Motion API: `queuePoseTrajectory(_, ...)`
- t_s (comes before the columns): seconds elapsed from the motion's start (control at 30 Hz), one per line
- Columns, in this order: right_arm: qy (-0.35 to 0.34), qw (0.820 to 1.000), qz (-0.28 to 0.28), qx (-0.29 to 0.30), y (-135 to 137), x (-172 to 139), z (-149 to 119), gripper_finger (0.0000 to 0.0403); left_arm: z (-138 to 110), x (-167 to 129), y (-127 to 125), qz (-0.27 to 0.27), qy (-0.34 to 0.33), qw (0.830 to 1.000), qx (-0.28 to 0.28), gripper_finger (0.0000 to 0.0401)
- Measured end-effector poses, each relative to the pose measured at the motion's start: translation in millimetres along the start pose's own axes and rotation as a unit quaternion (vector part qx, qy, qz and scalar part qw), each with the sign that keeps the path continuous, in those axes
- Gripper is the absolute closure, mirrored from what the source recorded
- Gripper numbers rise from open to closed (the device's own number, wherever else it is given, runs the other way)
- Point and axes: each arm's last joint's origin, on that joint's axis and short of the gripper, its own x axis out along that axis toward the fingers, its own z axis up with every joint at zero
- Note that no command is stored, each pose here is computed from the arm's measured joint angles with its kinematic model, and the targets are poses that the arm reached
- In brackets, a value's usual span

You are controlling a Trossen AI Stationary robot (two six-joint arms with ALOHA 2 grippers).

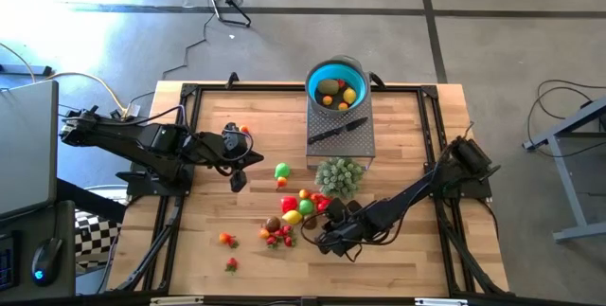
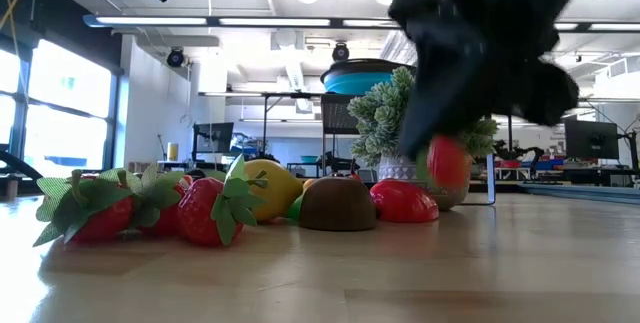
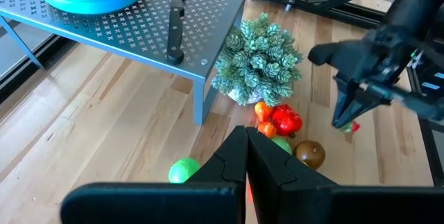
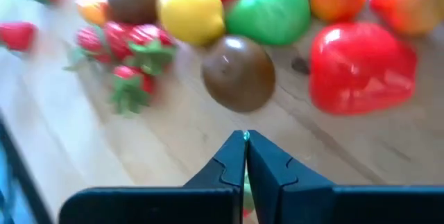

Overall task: Pick & Place Fruit
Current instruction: Put the red strawberry into the blue strainer bowl

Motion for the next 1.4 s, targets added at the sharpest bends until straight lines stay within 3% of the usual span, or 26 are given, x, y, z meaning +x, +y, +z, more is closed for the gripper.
queuePoseTrajectory(0.63, -0.124, 0.985, 0.104, -0.051, 12.3, -94.5, 54.1, 0.0399, 0.2, 0.1, -0.1, 0.0, -0.001, 1.0, 0.0, 0.0401)
queuePoseTrajectory(1.0, -0.163, 0.975, 0.102, -0.114, 7.1, -114.0, 74.0, 0.0399, 0.0, 0.1, -0.1, 0.0, 0.0, 1.0, 0.0, 0.0401)
queuePoseTrajectory(1.4, -0.225, 0.965, 0.059, -0.118, -18.3, -120.7, 135.8, 0.0399, -2.5, 0.1, 1.4, 0.011, 0.011, 1.0, 0.007, 0.0401)
